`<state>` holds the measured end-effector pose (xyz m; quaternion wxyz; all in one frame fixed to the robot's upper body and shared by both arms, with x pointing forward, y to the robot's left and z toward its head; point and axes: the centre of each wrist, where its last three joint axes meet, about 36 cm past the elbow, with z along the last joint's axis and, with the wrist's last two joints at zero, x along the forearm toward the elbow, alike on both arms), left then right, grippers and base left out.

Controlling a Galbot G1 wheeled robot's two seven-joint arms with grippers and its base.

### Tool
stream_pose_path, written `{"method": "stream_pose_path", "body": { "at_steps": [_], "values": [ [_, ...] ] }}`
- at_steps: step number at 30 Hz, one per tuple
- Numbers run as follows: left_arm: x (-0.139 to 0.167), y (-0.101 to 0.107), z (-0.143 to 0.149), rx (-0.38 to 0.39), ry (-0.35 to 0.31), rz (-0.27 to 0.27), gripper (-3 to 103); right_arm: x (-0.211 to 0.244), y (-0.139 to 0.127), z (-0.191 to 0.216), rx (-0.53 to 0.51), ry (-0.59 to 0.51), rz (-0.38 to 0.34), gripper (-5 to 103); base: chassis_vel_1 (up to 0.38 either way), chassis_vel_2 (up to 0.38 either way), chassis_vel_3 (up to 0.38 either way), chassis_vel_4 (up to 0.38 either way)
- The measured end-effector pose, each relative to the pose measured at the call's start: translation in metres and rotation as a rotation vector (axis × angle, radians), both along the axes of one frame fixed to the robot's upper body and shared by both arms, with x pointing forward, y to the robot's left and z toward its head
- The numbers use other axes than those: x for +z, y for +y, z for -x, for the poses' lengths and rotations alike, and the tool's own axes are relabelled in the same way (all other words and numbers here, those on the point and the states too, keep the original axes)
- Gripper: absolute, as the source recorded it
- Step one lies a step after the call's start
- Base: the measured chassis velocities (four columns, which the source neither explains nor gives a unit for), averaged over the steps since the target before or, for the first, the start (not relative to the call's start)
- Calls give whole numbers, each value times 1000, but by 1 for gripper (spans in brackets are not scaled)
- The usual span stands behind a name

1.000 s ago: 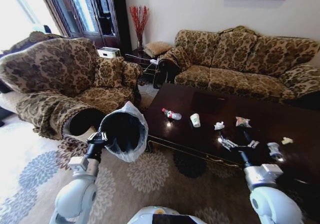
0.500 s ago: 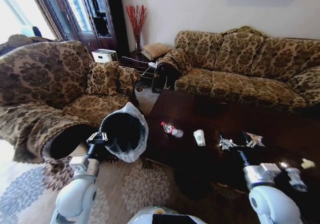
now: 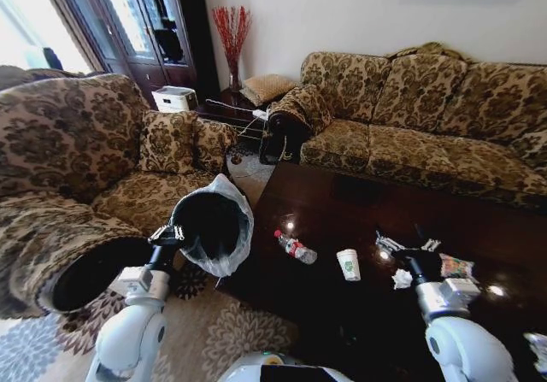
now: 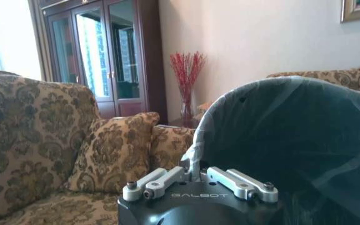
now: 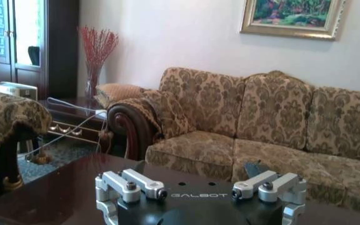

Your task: Move to the front of the table and place the trash on the table into the trash bin.

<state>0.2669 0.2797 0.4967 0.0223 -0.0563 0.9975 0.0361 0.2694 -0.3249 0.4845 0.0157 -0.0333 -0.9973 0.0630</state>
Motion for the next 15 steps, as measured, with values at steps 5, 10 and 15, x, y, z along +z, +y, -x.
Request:
{"method": "stream_pose_path", "body": {
  "at_steps": [5, 10, 15],
  "values": [
    [0, 0, 0, 0, 1, 0, 1, 0, 0, 0, 0, 0, 0, 100, 14, -4, -8, 6],
    [0, 0, 0, 1, 1, 0, 1, 0, 0, 0, 0, 0, -1, 100, 0, 0, 0, 0],
    [0, 0, 0, 0, 0, 0, 1, 0, 0, 0, 0, 0, 0, 100, 0, 0, 0, 0]
  ]
}}
